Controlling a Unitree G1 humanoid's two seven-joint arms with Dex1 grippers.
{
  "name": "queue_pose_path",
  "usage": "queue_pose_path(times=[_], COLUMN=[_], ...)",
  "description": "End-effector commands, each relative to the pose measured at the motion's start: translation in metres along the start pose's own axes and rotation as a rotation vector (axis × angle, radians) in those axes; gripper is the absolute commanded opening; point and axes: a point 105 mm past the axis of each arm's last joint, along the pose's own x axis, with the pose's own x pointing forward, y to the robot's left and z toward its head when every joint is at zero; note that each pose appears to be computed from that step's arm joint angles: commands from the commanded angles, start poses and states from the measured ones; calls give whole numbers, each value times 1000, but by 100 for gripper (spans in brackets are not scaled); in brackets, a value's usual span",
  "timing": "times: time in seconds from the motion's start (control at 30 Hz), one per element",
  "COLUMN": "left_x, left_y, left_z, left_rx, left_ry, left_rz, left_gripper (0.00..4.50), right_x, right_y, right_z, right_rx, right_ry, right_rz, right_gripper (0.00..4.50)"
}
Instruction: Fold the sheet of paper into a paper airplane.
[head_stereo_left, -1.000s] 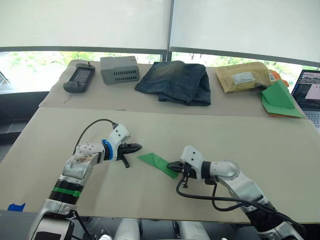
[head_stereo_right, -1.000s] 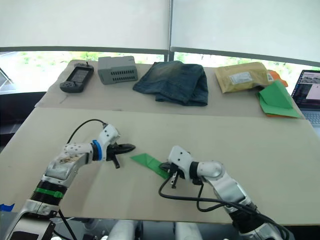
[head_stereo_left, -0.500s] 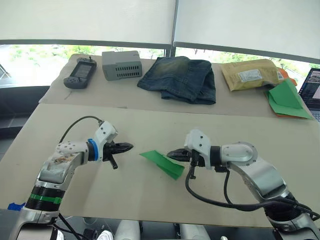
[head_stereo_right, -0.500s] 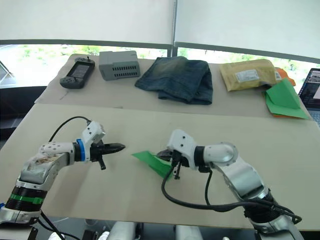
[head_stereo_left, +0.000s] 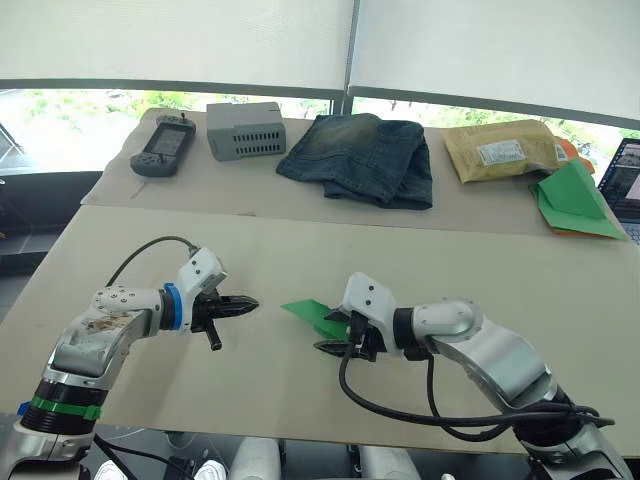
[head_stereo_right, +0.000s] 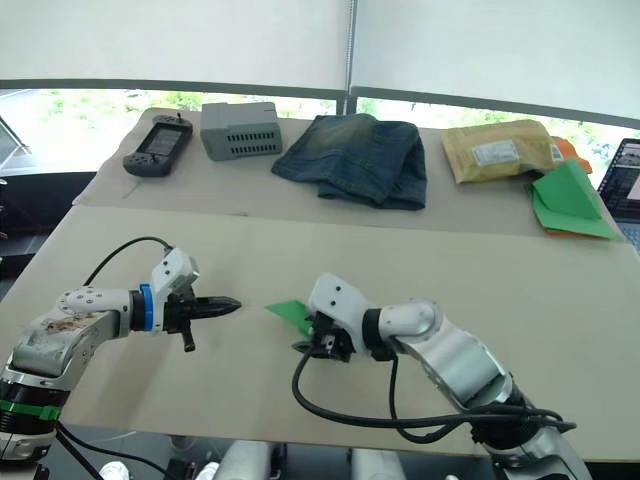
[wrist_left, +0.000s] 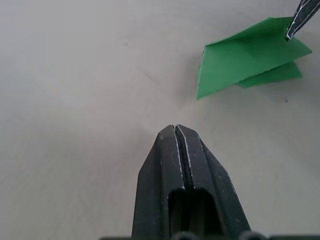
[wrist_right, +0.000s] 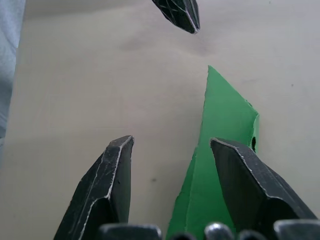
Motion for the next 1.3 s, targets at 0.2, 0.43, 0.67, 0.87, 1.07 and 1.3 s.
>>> queue_pose_path(times=[0.2, 0.43, 0.67, 0.87, 1.07, 1.3], left_x=[-4, -1, 2, 4, 8, 10], left_y=[-2, -1, -3, -2, -1, -2], left_z=[4, 4, 1, 2, 3, 0], left_rx=[22, 15, 5, 8, 13, 9], left_ry=[-13, -23, -31, -35, -39, -31], left_rz=[8, 18, 18, 22, 23, 14], left_gripper=[0, 0, 0, 0, 0, 0], right_x=[-15, -19, -23, -31, -32, -25], right_y=[-5, -34, -48, -59, -69, -67], right_z=[13, 0, 0, 18, 22, 13], right_rx=[45, 70, 38, 3, 44, 79], right_ry=[-29, 14, 9, -38, 20, 104], right_rz=[0, -89, -105, -141, -214, -379], right_gripper=[257, 257, 257, 257, 257, 257])
